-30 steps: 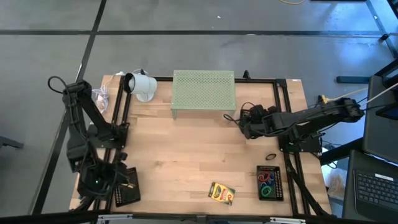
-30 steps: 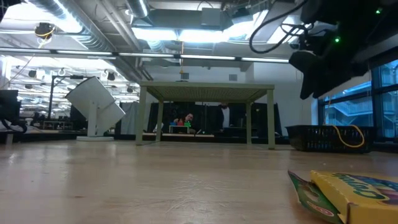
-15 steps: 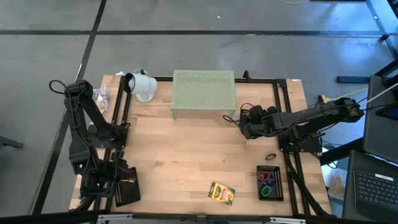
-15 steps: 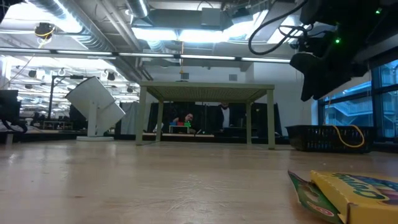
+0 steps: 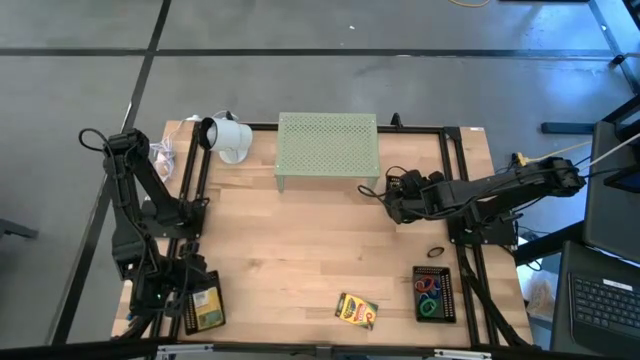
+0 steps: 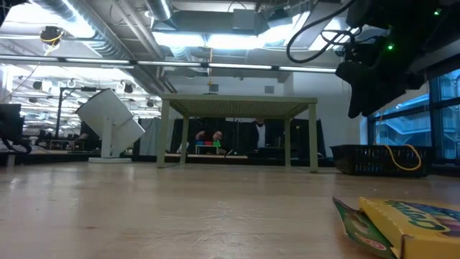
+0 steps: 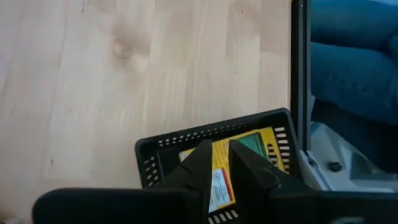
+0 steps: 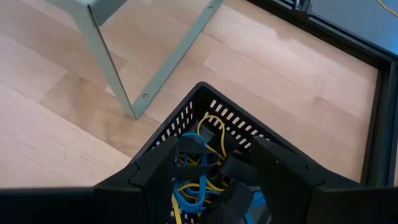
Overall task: Pick & Place Office Desk Supplies
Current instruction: Put the crayon box into the bottom left black bin
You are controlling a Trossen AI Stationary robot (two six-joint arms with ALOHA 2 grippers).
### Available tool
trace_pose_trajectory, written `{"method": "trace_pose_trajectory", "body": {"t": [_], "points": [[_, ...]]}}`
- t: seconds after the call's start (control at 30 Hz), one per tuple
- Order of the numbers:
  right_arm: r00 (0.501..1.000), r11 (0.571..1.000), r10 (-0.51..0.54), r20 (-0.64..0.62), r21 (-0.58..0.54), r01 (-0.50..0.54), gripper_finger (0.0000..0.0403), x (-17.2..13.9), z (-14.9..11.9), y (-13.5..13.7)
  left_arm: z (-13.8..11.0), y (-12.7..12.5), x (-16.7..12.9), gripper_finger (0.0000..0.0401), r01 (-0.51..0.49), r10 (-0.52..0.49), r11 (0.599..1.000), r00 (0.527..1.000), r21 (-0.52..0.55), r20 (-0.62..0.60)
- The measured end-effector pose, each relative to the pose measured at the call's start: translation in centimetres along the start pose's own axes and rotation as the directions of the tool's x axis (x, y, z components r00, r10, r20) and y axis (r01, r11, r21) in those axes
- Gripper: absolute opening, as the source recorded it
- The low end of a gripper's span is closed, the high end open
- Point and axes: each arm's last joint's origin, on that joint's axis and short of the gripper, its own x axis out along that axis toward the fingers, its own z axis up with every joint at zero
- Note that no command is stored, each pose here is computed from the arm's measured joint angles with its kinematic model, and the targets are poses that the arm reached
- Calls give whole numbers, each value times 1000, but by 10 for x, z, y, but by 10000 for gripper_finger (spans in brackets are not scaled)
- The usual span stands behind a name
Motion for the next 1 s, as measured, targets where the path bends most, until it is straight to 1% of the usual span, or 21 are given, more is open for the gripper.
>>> {"method": "trace_pose_trajectory", "body": {"t": [0.1,0.17,0.23,0.33,0.4,0.43,0.5,0.57,0.67,0.73,0.83,0.9,0.93,1.0], "points": [[1000,1000,3,0,3,-3,205,0,0,0,1,0,0,49,-12,9,998,999,66,34],[999,999,28,-16,16,-28,205,0,0,2,3,1,0,48,-36,25,992,995,122,96],[996,997,76,-46,38,-74,205,0,1,6,6,2,0,48,-78,47,982,984,175,174],[980,983,181,-85,37,-178,205,-1,2,14,15,4,1,47,-169,95,959,949,229,300],[957,960,279,-84,25,-277,205,-5,4,23,22,7,2,47,-243,137,938,914,247,382],[939,942,335,-73,18,-335,205,-7,5,28,25,8,3,47,-281,160,928,893,244,421],[889,890,455,-47,3,-455,205,-15,6,40,33,12,4,47,-342,205,916,849,211,487],[821,821,570,-34,-25,-571,205,-25,6,50,40,15,6,47,-373,245,914,817,156,522],[707,705,706,-40,-56,-707,205,-42,1,63,49,20,9,47,-386,287,918,807,92,515],[651,647,757,-53,-71,-759,205,-51,-7,71,53,23,12,48,-389,307,918,813,71,494],[602,593,794,-87,-108,-798,205,-59,-25,84,59,27,15,48,-389,327,920,825,43,460],[564,550,815,-135,-129,-825,205,-62,-38,94,63,30,17,48,-389,338,921,832,27,440],[533,517,830,-165,-133,-846,205,-64,-45,100,64,31,17,48,-392,345,920,831,20,436],[452,427,862,-232,-151,-892,205,-68,-58,111,67,33,18,48,-405,358,914,827,18,433]]}}
